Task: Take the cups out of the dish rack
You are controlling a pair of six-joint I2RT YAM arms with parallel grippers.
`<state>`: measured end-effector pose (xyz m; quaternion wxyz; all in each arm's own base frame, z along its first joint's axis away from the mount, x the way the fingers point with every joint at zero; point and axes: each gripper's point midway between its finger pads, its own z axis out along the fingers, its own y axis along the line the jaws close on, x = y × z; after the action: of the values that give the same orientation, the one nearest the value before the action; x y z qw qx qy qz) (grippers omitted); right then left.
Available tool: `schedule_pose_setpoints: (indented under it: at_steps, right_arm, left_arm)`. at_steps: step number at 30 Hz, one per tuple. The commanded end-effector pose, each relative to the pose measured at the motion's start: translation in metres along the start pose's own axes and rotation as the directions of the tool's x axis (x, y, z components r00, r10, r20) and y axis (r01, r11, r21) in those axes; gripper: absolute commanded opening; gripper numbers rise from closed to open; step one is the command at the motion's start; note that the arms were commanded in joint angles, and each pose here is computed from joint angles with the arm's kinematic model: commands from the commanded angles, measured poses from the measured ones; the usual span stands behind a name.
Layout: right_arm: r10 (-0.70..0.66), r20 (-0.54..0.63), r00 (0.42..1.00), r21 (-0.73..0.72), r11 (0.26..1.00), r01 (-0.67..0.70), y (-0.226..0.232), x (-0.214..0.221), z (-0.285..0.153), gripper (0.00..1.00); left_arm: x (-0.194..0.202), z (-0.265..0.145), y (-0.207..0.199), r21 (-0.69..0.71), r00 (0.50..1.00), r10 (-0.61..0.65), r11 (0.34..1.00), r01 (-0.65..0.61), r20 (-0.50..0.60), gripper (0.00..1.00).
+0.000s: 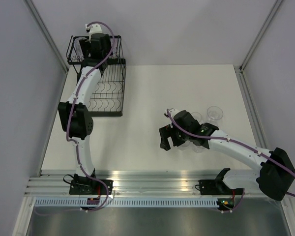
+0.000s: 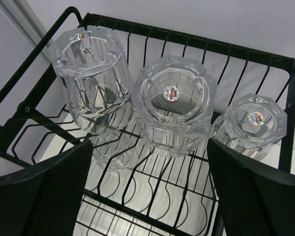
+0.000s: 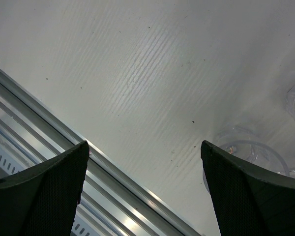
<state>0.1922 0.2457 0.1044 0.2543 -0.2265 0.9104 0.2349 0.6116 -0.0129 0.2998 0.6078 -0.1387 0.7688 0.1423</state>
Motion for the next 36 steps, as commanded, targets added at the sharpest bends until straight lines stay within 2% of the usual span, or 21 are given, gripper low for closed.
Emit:
schedule_pose_setpoints:
  at_steps: [1, 9, 18, 22, 31, 33, 36]
  right_arm:
    - [-0.004, 0.037, 0.999, -0.012, 1.000, 0.004, 0.005, -0.009, -0.003, 0.98]
    - [-0.012, 0.021, 1.000, 0.007, 1.000, 0.012, 0.003, -0.012, -0.001, 0.98]
    - [-0.030, -0.041, 0.999, 0.046, 0.998, 0.032, -0.006, -0.004, 0.012, 0.98]
    - [-0.039, -0.049, 0.998, 0.045, 0.998, 0.041, -0.006, -0.008, 0.015, 0.98]
    - [-0.049, -0.078, 0.996, 0.065, 0.996, 0.054, -0.009, -0.007, 0.021, 0.98]
    - [-0.045, -0.083, 0.996, 0.070, 0.996, 0.051, -0.011, -0.006, 0.022, 0.98]
    - [-0.045, -0.092, 0.995, 0.072, 0.996, 0.052, -0.012, -0.003, 0.023, 0.98]
  left_arm:
    - [-0.019, 0.010, -0.005, 0.069, 0.998, 0.036, 0.997, -0.039, 0.055, 1.00]
    - [0.010, 0.041, -0.013, 0.139, 0.999, 0.035, 0.989, -0.040, 0.037, 1.00]
    - [-0.009, 0.051, -0.023, 0.198, 0.991, -0.006, 0.980, -0.021, 0.134, 1.00]
    - [-0.019, 0.055, -0.029, 0.219, 0.979, 0.036, 0.972, -0.080, 0.199, 1.00]
    - [0.003, 0.076, -0.026, 0.210, 0.981, 0.045, 0.974, -0.085, 0.188, 1.00]
    - [0.007, 0.080, -0.022, 0.199, 0.983, 0.040, 0.977, -0.076, 0.179, 0.96]
    - [0.008, 0.082, -0.019, 0.199, 0.985, 0.024, 0.978, -0.058, 0.171, 0.79]
